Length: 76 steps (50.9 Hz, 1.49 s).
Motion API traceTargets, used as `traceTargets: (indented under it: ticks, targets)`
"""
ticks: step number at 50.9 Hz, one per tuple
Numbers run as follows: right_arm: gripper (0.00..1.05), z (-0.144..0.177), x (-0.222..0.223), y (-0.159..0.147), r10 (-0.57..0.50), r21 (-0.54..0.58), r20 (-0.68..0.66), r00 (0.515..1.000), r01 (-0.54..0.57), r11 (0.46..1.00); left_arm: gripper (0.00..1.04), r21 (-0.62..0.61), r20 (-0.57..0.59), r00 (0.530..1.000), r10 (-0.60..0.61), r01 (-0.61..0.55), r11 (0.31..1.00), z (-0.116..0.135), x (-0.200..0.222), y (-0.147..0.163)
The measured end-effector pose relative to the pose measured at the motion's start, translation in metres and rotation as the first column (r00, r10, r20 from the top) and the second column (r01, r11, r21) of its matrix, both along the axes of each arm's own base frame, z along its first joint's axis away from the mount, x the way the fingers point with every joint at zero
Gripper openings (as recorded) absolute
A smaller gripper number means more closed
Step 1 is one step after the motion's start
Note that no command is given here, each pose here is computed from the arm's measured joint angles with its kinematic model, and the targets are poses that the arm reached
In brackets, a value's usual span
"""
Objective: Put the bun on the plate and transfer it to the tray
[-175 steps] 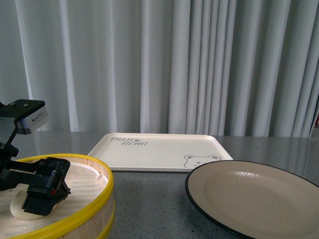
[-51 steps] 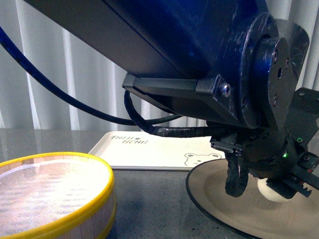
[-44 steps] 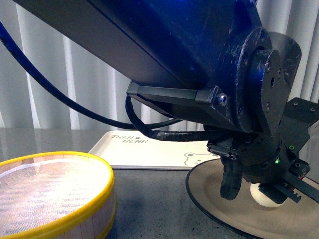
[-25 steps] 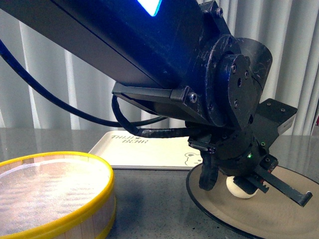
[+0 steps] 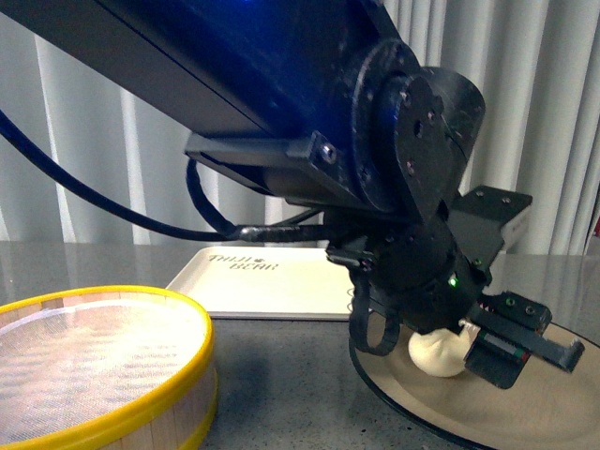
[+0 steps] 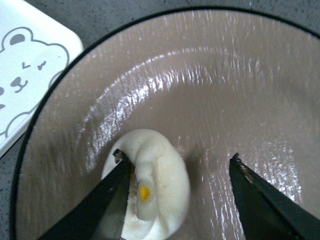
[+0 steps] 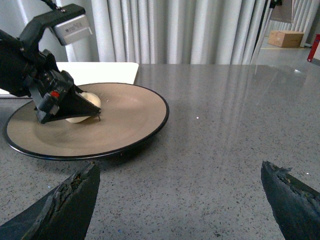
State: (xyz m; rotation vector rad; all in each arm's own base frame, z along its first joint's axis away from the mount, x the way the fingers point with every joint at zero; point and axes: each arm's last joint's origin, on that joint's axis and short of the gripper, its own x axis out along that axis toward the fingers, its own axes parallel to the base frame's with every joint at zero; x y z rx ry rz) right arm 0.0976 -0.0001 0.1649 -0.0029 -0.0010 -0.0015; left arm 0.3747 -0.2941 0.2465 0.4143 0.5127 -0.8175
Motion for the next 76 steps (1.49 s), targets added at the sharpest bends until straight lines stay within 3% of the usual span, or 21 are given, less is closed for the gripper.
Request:
traceTargets:
  ticks: [14, 20, 27, 37, 43, 50, 52, 55, 60, 67, 74, 76]
  targets:
    - [0.96, 0.0, 0.0, 0.0, 0.0, 0.0, 0.0, 1.0, 0.0, 1.0, 1.0, -0.179, -0.076, 0.997, 0.03, -0.043, 0.983, 0.044, -0.004, 0.028]
    - [0.96, 0.0, 0.0, 0.0, 0.0, 0.0, 0.0, 1.0, 0.0, 1.0, 0.98, -0.235, -0.059, 0.995, 0.08, -0.092, 0.968, 0.059, -0.005, 0.039]
    - [0.96, 0.0, 0.0, 0.0, 0.0, 0.0, 0.0, 1.0, 0.0, 1.0, 0.98, -0.271, -0.072, 0.97, 0.233, -0.244, 0.931, 0.063, 0.013, 0.065]
    - [0.96, 0.0, 0.0, 0.0, 0.0, 0.0, 0.0, 1.0, 0.0, 1.0, 0.98, -0.272, -0.02, 0.854, 0.519, -0.505, 0.819, 0.065, 0.048, 0.133]
    - [0.96, 0.0, 0.0, 0.0, 0.0, 0.0, 0.0, 1.0, 0.0, 1.0, 0.98, -0.267, -0.013, 0.817, 0.577, -0.559, 0.785, 0.065, 0.056, 0.155]
    - [0.96, 0.0, 0.0, 0.0, 0.003, 0.0, 0.0, 1.0, -0.003, 1.0, 0.98, -0.265, -0.018, 0.824, 0.566, -0.55, 0.792, 0.063, 0.055, 0.152]
    - [0.96, 0.0, 0.0, 0.0, 0.002, 0.0, 0.0, 1.0, -0.002, 1.0, 0.94, -0.292, 0.06, 0.792, 0.608, -0.568, 0.769, 0.061, 0.052, 0.148]
    - [0.96, 0.0, 0.0, 0.0, 0.002, 0.0, 0.0, 1.0, -0.002, 1.0, 0.8, -0.432, 0.202, 0.665, 0.72, -0.599, 0.674, 0.051, 0.037, 0.155]
    - [0.96, 0.0, 0.0, 0.0, -0.001, 0.0, 0.0, 1.0, 0.001, 1.0, 0.56, -0.554, 0.271, 0.593, 0.758, -0.548, 0.627, 0.031, -0.009, 0.191]
    - [0.96, 0.0, 0.0, 0.0, 0.0, 0.0, 0.0, 1.0, 0.0, 1.0, 0.33, -0.566, 0.277, 0.549, 0.788, -0.569, 0.596, 0.008, -0.05, 0.229]
    - [0.96, 0.0, 0.0, 0.0, 0.0, 0.0, 0.0, 1.0, 0.0, 1.0, 0.06, -0.535, 0.261, 0.584, 0.769, -0.575, 0.619, -0.023, -0.09, 0.246]
    - [0.96, 0.0, 0.0, 0.0, 0.0, 0.0, 0.0, 1.0, 0.0, 1.0, 0.04, -0.534, 0.26, 0.588, 0.766, -0.574, 0.622, -0.027, -0.097, 0.248]
